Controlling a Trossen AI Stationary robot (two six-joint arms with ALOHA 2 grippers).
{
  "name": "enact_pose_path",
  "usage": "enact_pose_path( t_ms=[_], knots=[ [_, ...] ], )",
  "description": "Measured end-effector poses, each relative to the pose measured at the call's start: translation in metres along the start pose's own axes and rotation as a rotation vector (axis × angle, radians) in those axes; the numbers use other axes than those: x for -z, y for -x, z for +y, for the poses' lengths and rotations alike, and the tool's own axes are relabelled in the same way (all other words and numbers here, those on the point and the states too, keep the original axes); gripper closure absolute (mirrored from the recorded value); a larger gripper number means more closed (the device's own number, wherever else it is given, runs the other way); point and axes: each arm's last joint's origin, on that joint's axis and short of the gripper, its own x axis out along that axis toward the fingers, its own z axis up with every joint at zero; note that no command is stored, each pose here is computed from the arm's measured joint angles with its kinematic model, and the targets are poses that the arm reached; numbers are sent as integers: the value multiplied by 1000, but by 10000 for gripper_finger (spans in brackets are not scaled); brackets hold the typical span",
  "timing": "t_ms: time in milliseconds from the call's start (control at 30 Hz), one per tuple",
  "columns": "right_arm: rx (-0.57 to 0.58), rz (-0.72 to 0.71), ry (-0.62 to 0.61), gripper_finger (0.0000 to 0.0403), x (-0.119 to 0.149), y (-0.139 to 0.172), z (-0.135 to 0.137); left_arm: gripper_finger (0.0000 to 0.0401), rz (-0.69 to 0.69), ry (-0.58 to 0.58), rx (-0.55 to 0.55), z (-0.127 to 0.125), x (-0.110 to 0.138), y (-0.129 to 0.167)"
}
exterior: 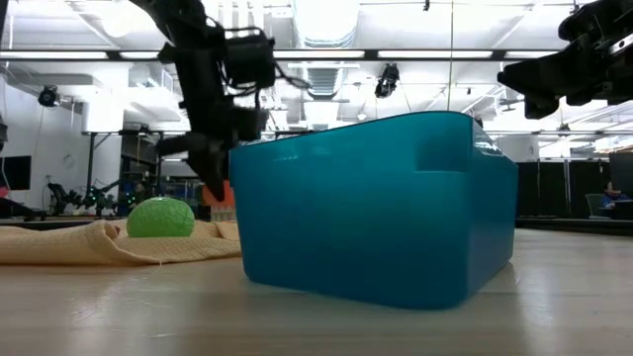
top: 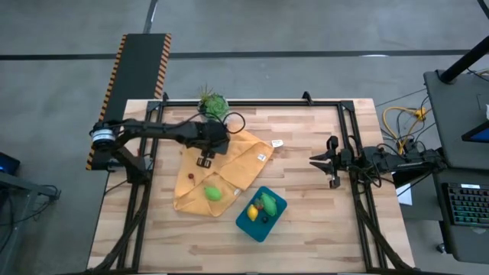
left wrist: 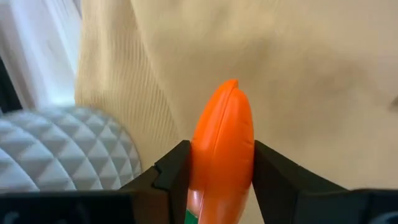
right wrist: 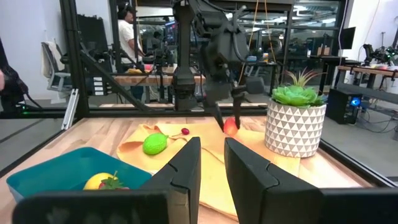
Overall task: Pick and placing Produce into tupperware
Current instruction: Put the orange carrot into the blue bin
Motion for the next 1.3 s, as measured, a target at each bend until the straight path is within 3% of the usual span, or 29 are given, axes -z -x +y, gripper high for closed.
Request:
enact_pose_path(
  t_ms=[200,467,900,1033,1300],
  knots=[
    [0,-1,-1,339,0,0,0,277,-138,35,66,-12,-21,17],
    [0,-1,-5,339,0,0,0,277,-382,25,35,-31,-55,45],
    [0,-6,-8,339,-1,0,0,277,-952,112,295,-46,-92,92],
    [0,-8,-9,339,-1,0,0,277,-1056,86,304,-58,-102,94],
    [0,-11,-9,339,-1,0,0,277,-1115,66,344,-81,-124,75]
  ],
)
